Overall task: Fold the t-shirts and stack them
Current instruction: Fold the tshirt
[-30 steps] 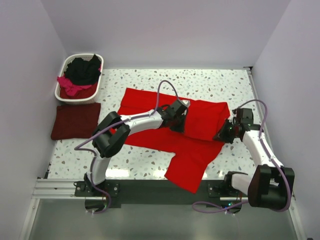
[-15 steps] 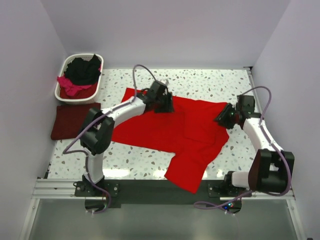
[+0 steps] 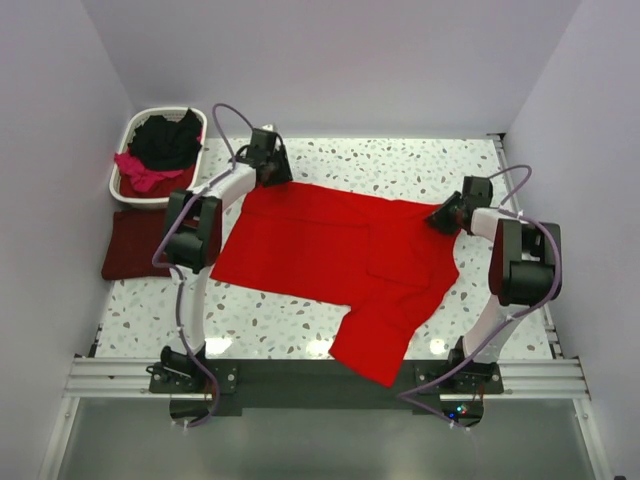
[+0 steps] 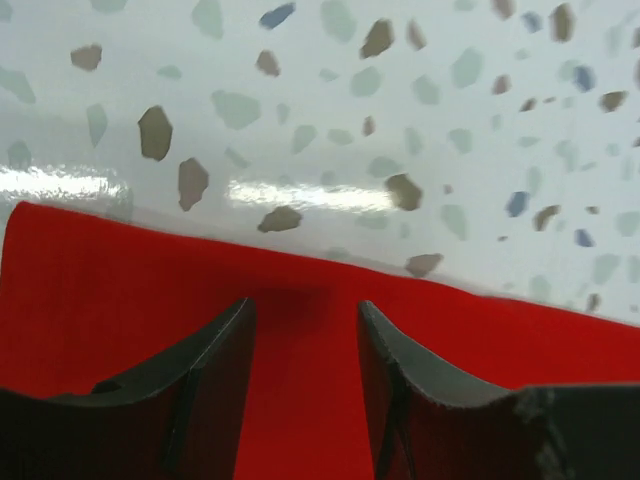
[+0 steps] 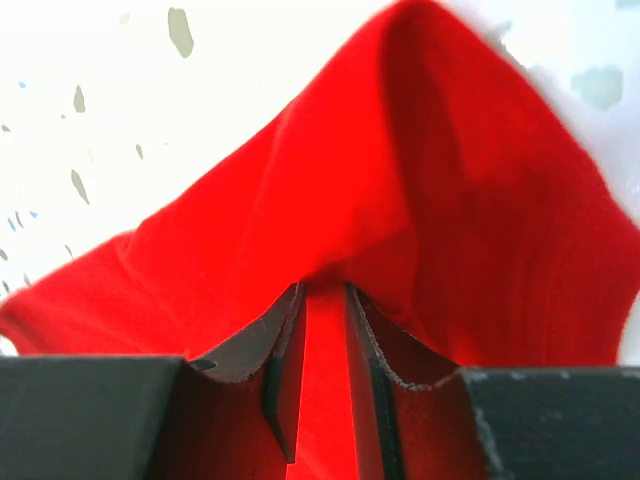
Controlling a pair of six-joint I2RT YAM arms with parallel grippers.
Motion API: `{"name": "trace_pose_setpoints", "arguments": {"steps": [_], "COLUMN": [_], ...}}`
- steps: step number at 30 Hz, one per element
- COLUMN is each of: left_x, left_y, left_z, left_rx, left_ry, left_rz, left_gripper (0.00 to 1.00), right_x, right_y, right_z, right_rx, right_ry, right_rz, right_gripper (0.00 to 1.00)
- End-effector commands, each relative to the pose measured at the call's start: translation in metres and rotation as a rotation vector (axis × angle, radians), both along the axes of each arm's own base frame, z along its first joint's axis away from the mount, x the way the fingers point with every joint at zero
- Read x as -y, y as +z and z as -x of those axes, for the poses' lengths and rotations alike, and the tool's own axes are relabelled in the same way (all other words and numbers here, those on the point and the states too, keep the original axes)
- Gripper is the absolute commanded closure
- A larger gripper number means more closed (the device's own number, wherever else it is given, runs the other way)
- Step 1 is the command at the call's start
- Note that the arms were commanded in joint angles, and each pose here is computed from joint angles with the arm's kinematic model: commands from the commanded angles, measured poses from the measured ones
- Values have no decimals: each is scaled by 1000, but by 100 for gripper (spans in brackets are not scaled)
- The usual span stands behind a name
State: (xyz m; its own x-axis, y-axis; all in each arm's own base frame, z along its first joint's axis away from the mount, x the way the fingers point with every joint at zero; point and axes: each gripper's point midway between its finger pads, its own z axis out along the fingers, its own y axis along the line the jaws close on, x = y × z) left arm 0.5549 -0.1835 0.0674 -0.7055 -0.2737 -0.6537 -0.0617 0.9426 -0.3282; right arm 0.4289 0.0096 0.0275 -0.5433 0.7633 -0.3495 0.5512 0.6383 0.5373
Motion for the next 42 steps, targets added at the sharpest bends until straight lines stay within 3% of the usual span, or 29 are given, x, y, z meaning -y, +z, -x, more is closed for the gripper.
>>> {"name": "trace_pose_setpoints", "arguments": {"steps": [1,10,18,24,28,33,34,35,37,38,40,42], "left_x": [-15,-49,-57,-68,-68,-76,-80,-82,-86,-86,-87,-80], "left_y": [-31,-84,-77,-22,51,103,130,110,124,98,100,72], "left_z": [-6,5,-16,-38,-40,1,15,37,70,95,129,168], "left_rx": [-60,-205,-168,-31,87,114,154,100,98,31,15,-52], "left_ry": [-11,97,129,149,132,158,169,177,186,183,181,149], "left_rz": [-9,13,60,63,76,4,0,-31,-40,-69,-92,-143], "left_gripper": [50,51,50,38,26,19,16,16,15,15,15,15], "right_x": [32,63,70,69,68,61,59,57,50,47,34,24], "right_y": [22,-17,-12,26,55,89,93,95,103,106,109,96], "right_z": [-40,-62,-118,-121,-103,-54,-46,-37,-10,-1,27,54], "right_rx": [128,12,56,112,103,84,83,75,54,50,26,-15], "right_ry": [-108,-140,-41,29,80,92,92,95,112,120,156,179], "right_rz": [59,92,100,139,186,219,223,227,249,257,268,271], "right_gripper": [74,73,64,53,40,31,30,28,25,23,21,21]}}
